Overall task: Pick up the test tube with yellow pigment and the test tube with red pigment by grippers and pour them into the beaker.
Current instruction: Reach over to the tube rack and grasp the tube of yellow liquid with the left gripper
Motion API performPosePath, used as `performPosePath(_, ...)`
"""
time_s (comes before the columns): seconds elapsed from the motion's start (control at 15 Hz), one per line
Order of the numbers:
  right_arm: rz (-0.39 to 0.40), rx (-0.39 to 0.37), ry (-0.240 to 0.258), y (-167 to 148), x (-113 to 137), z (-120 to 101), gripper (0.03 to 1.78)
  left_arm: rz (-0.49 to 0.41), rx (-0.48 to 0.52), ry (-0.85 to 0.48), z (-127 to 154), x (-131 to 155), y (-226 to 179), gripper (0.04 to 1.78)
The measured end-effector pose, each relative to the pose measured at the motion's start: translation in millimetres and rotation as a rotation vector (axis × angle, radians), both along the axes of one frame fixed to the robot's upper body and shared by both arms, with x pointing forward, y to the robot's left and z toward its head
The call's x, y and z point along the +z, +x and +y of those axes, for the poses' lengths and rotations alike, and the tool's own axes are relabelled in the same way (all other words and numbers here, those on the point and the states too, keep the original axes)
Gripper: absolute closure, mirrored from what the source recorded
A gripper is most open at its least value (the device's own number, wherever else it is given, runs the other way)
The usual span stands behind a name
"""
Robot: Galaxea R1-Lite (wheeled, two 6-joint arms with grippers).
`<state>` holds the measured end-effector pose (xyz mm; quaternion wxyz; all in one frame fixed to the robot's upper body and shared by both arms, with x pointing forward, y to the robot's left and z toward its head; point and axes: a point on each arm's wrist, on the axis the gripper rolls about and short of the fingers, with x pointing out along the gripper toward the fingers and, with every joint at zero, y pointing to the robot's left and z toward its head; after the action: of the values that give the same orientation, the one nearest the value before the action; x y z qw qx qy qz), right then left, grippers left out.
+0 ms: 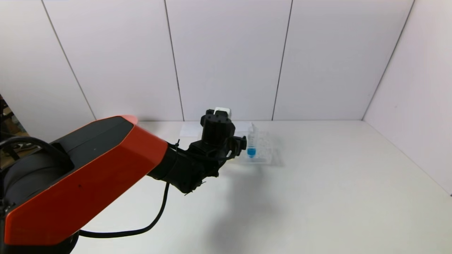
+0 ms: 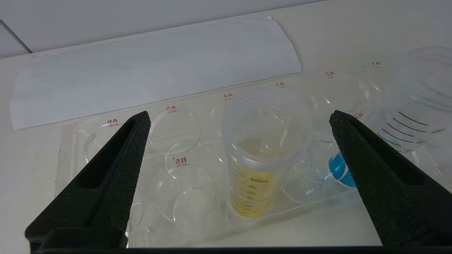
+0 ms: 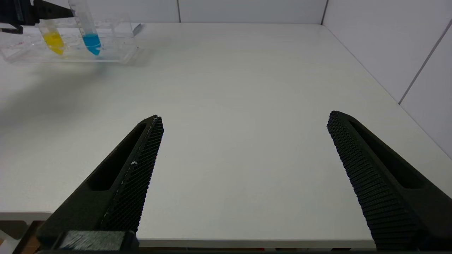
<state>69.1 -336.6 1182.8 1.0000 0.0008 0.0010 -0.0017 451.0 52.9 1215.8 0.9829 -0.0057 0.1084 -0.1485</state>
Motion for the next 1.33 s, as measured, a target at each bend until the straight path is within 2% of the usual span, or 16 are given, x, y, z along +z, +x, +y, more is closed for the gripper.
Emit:
performPosePath(0.27, 0.0, 0.001, 0.0, 0.0, 0.0, 0.0, 0.11, -0.019, -0.004, -0.014, -1.9, -1.8, 1.1, 0.06)
performPosePath(0.4, 0.0, 0.0, 0.0, 0.0, 0.0, 0.0, 0.11, -0.016, -0.005, -0.013, -2.3, -3.0, 1.3, 0.15)
performPosePath(0.6, 0.0, 0.0, 0.0, 0.0, 0.0, 0.0, 0.11, -0.014, -0.006, -0.008, -2.6, -4.4, 1.2, 0.5)
performPosePath(0.87, 0.0, 0.0, 0.0, 0.0, 0.0, 0.0, 0.11, -0.013, -0.007, -0.007, -3.0, -4.8, 1.1, 1.23)
performPosePath(0.93, 0.0, 0.0, 0.0, 0.0, 0.0, 0.0, 0.11, -0.013, -0.008, -0.008, -3.0, -4.8, 1.1, 1.33)
performPosePath(1.33, 0.0, 0.0, 0.0, 0.0, -0.1, 0.0, 0.11, -0.018, -0.011, -0.006, -3.0, -4.3, 0.8, 1.35)
